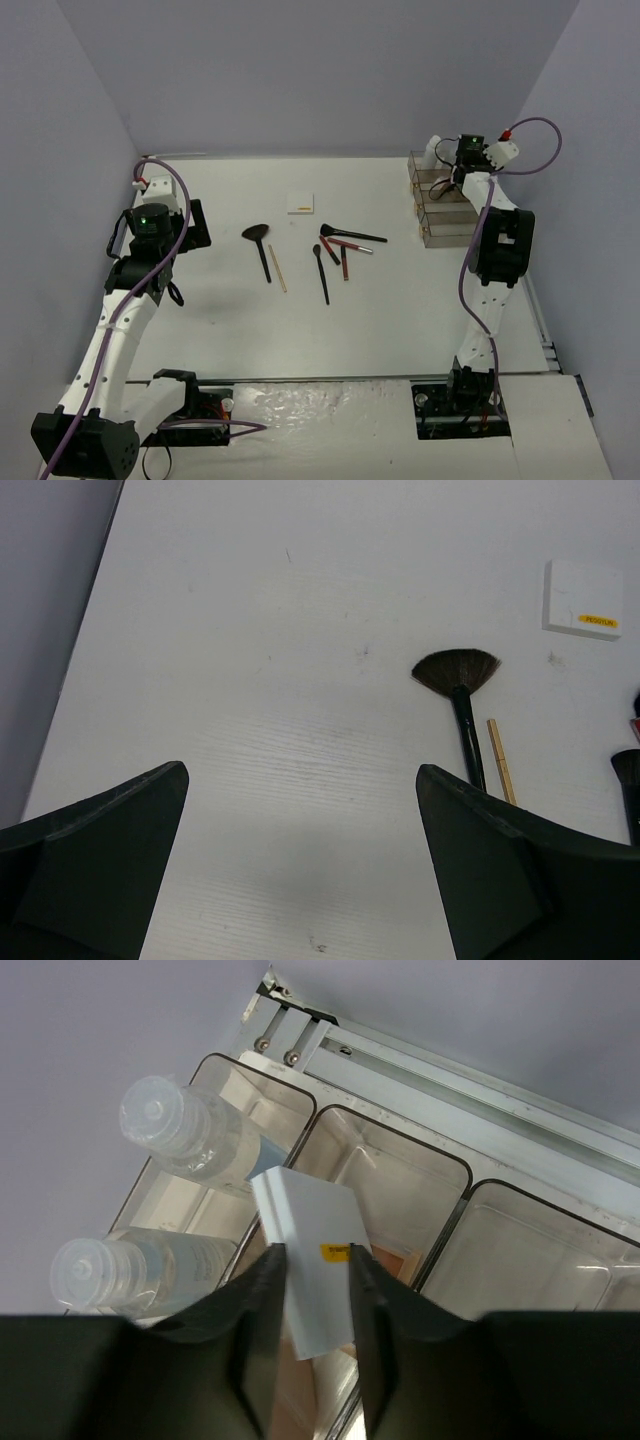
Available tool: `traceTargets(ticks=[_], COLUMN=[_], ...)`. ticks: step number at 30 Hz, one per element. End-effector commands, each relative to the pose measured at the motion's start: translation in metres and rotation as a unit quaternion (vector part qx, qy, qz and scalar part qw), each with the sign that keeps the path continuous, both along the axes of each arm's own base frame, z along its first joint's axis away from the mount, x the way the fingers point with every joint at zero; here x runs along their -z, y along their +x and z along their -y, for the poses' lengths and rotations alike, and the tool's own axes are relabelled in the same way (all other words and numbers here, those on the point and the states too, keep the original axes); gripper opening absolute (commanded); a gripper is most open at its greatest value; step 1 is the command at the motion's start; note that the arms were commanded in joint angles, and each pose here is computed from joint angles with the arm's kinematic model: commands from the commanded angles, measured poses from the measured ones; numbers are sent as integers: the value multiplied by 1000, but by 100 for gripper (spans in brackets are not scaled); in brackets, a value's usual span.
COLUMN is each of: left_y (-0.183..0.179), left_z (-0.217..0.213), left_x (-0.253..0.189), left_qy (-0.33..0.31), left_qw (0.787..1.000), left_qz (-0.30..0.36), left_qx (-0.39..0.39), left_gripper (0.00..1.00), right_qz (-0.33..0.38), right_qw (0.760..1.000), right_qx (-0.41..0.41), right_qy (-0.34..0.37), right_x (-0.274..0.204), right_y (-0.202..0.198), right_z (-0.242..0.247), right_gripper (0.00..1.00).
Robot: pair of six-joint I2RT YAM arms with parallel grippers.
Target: Organize the makeup
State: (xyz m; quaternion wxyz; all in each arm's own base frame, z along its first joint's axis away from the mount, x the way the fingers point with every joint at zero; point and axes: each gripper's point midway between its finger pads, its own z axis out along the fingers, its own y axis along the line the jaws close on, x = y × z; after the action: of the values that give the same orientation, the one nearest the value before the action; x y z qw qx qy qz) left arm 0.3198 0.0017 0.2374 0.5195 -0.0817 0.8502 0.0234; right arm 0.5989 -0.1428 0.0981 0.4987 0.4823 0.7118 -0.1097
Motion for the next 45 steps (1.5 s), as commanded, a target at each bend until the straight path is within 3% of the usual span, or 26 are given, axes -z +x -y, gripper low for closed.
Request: traceTargets(ticks=[1,5,13,16,19,23,30,36,39,45], left_y=[6,6,5,5,4,4,5,7,7,7], left_z=[1,1,3,4,3,3,6,9,9,8], left_x=[-16,-16,-15,-16,-18,-17,-16,-14,-12,-11], left_qy=[-12,-12,-16,-17,-16,-15,-18,-21,-21,-21], left_qw=[999,999,999,999,999,999,999,999,999,999], left_qz=[30,30,30,31,35,33,34,32,28,25], left_qx=[-3,-3,2,3,4,4,12,18,17,16], left_gripper=[97,97,97,97,97,97,97,97,97,97], right_qz=[44,57,57,73,71,83,85,58,37,17], right_qw=[999,995,980,964,938,901,847,796,785,798], right_qx=[-9,-87,-188,-248,-330,-411,-516,-594,-610,-589], right_qy=[-2,11,-28,-56,-81,-110,-99,-105,-103,-123], right_x=[-36,-44,-85,-124,-142,-170,-165,-133,-105,-71], right_y=[7,24,22,10,-6,-38,-78,-100,-99,-80], right_z=[-2,-24,-71,-103,-150,-213,-295,-385,-415,-460], right_gripper=[38,46,51,64,83,100,100,100,100,100])
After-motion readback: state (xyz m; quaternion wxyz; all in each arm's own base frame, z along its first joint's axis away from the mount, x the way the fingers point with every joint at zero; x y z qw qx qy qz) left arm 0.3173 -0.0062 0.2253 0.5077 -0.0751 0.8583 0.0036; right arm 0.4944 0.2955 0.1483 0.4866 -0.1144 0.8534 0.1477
